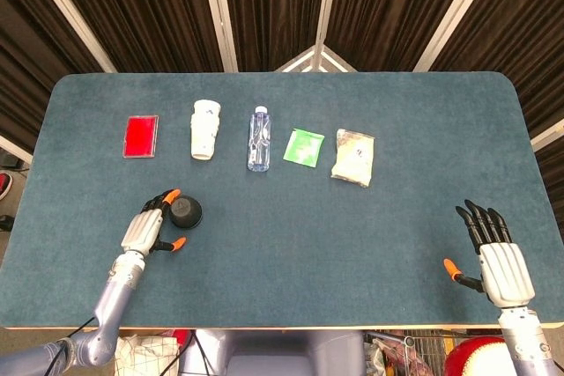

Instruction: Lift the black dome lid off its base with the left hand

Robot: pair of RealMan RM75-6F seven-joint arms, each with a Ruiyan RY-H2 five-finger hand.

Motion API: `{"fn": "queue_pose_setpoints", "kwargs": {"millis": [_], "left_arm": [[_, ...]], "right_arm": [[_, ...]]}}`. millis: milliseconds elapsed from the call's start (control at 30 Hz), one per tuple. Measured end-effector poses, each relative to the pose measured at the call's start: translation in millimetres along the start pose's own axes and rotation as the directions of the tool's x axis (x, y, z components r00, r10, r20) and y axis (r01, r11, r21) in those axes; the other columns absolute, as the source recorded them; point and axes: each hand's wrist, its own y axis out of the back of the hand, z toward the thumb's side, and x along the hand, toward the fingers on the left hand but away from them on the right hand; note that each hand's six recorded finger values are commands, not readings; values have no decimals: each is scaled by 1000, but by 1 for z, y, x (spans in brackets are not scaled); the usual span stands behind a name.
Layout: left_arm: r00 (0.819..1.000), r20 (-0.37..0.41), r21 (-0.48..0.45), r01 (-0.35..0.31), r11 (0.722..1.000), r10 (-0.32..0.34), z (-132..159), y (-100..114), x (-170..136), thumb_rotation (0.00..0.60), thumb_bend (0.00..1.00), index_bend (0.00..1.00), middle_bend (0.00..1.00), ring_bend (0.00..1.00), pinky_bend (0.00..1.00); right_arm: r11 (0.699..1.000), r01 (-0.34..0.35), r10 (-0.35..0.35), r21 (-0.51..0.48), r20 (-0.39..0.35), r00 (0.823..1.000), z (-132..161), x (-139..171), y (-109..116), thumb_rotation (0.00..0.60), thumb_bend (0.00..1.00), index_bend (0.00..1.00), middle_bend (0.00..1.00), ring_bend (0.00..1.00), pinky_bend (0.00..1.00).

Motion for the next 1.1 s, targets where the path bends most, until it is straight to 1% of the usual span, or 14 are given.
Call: {"fn": "queue_pose_setpoints", "kwargs": {"millis": [100,200,333,533,633,767,967,1100], "left_arm": [[999,24,-34,-32,999,33,6,8,-3,600,350,46,0,0,0],[995,54,-72,-77,994,81,10,20,-8,600,350,43,0,0,0],[992,62,-95,-104,990,110,7,31,-14,600,349,43,5,0,0],[993,49,-97,-99,990,104,1,31,-15,600,347,43,57,0,0],[994,52,-112,-94,989,100,6,29,-10,600,346,43,95,0,0],[994,64,-125,-83,989,92,17,26,-3,600,346,45,116,0,0],[993,86,-119,-74,990,85,36,20,2,600,347,48,150,0,0],[994,72,-110,-77,991,86,35,18,1,600,347,53,147,0,0]], "right_arm": [[1000,-2,2,0,-2,1000,0,0,-2,600,289,68,24,68,11],[1000,-6,6,2,-5,1000,1,1,-4,600,289,68,24,68,11],[1000,-4,4,3,-10,1000,2,2,-3,600,289,68,24,68,11],[1000,-3,3,4,-11,1000,3,-2,-1,600,289,68,24,68,11],[1000,-8,8,6,-7,1000,2,-1,-1,600,289,68,24,68,11],[1000,-12,12,6,-7,1000,2,0,-2,600,289,68,24,68,11],[1000,-10,10,5,-4,1000,1,2,-2,600,289,68,24,68,11],[1000,-7,7,1,-5,1000,1,1,-1,600,288,68,24,68,11]]}}
